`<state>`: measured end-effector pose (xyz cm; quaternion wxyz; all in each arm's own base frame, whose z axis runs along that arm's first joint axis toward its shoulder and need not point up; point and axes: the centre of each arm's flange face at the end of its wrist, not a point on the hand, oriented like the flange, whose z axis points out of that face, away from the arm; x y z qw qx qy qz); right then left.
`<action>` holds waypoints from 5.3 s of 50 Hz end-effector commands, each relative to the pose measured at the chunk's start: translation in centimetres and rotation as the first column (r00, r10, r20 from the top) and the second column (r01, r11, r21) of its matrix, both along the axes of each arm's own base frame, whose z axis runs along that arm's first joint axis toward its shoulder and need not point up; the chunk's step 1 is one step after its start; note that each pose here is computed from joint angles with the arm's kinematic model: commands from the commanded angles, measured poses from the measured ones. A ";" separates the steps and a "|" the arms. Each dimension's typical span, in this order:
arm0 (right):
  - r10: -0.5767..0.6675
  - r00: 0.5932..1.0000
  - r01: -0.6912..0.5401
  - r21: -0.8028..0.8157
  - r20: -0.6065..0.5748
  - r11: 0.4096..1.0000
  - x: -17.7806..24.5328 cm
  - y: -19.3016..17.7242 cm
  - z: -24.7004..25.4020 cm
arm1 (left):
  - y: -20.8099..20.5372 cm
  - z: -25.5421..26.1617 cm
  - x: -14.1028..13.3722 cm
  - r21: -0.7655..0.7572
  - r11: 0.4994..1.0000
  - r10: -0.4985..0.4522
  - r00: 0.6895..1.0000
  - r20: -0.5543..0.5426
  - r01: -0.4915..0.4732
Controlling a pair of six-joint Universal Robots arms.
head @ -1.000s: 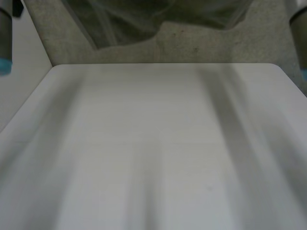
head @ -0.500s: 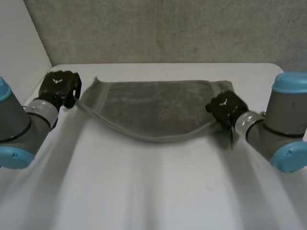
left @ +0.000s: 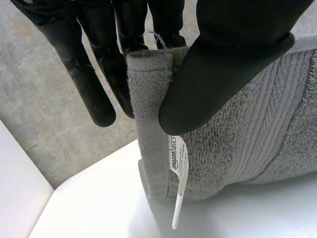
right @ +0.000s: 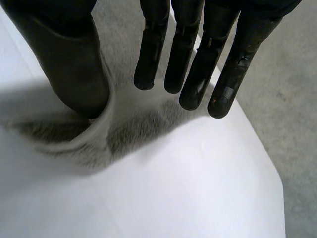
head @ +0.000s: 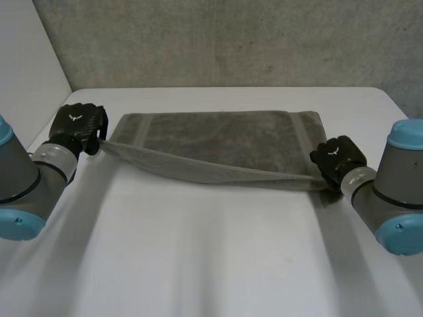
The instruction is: Fold the towel.
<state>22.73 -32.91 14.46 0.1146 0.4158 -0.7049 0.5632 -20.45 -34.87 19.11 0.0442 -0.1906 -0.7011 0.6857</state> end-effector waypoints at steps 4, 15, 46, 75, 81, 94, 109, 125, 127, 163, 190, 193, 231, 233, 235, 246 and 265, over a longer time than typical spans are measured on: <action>-0.052 0.999 0.052 0.038 -0.008 0.998 -1.9 -0.4 -0.8 | 0.0 -0.1 0.0 0.003 1.000 0.001 1.000 0.000 -0.001; -0.090 0.993 0.088 0.035 0.069 0.995 -2.5 -0.4 0.7 | 0.0 0.8 0.4 -0.016 1.000 0.011 1.000 -0.014 -0.011; 0.079 0.996 -0.082 -0.090 -0.031 0.993 -6.5 5.6 15.3 | 7.5 8.6 3.3 -0.086 0.994 0.059 0.991 -0.124 -0.070; 0.175 0.970 -0.181 -0.017 -0.168 0.983 -2.4 -2.5 6.4 | -0.6 -1.2 2.3 0.168 0.975 0.154 0.986 -0.058 -0.143; 0.168 0.969 -0.199 -0.169 -0.180 0.965 -1.1 -5.4 4.5 | -3.9 -2.5 1.5 0.143 0.970 0.204 0.978 -0.045 -0.196; 0.151 0.971 -0.206 -0.332 -0.184 0.920 0.4 -8.7 2.3 | -6.7 -5.1 -0.4 0.128 0.977 0.176 0.983 -0.048 -0.169; 0.127 0.976 -0.176 -0.298 -0.177 0.938 0.4 -9.3 0.1 | -6.5 -5.7 -1.3 0.127 0.980 0.159 0.987 -0.024 -0.154; 0.096 0.985 -0.044 -0.329 0.146 0.943 -0.8 -3.3 10.4 | -1.7 0.6 -0.4 0.074 0.990 0.125 0.991 -0.057 -0.120; 0.091 0.980 -0.035 -0.297 0.176 0.954 -1.0 -2.4 10.6 | -0.6 0.9 -0.6 0.081 0.993 0.095 0.994 -0.059 -0.090; -0.078 0.965 0.025 0.207 0.252 0.978 -5.9 -1.8 -0.1 | 5.9 -0.5 -1.1 0.098 0.991 -0.082 0.988 -0.134 0.096; -0.122 0.961 0.065 0.224 0.250 0.973 -7.0 -3.1 -1.4 | 6.0 -0.6 -1.0 0.104 0.990 -0.078 0.987 -0.138 0.093; -0.129 0.959 0.070 0.229 0.252 0.971 -7.2 -3.0 -1.4 | 6.1 -0.6 -1.0 0.104 0.990 -0.079 0.987 -0.138 0.094; -0.118 0.961 0.060 0.228 0.251 0.972 -7.1 -4.0 -2.5 | 6.0 -0.5 -1.0 0.101 0.990 -0.080 0.987 -0.139 0.094; -0.119 0.961 0.062 0.226 0.251 0.972 -7.2 -4.1 -2.5 | 6.0 -0.6 -1.0 0.103 0.990 -0.078 0.987 -0.138 0.093; -0.127 0.960 0.072 0.221 0.249 0.973 -7.4 -4.3 -2.4 | 6.0 -0.6 -1.0 0.104 0.990 -0.079 0.987 -0.138 0.094; -0.280 0.936 0.254 0.145 0.212 0.956 -13.3 -6.4 0.1 | 6.0 -0.2 -0.9 0.091 0.992 -0.077 0.987 -0.140 0.090; 0.016 0.995 0.005 -0.210 0.096 0.978 -2.8 -5.0 9.9 | 4.4 3.7 -1.4 -0.026 0.996 -0.089 0.980 -0.177 0.086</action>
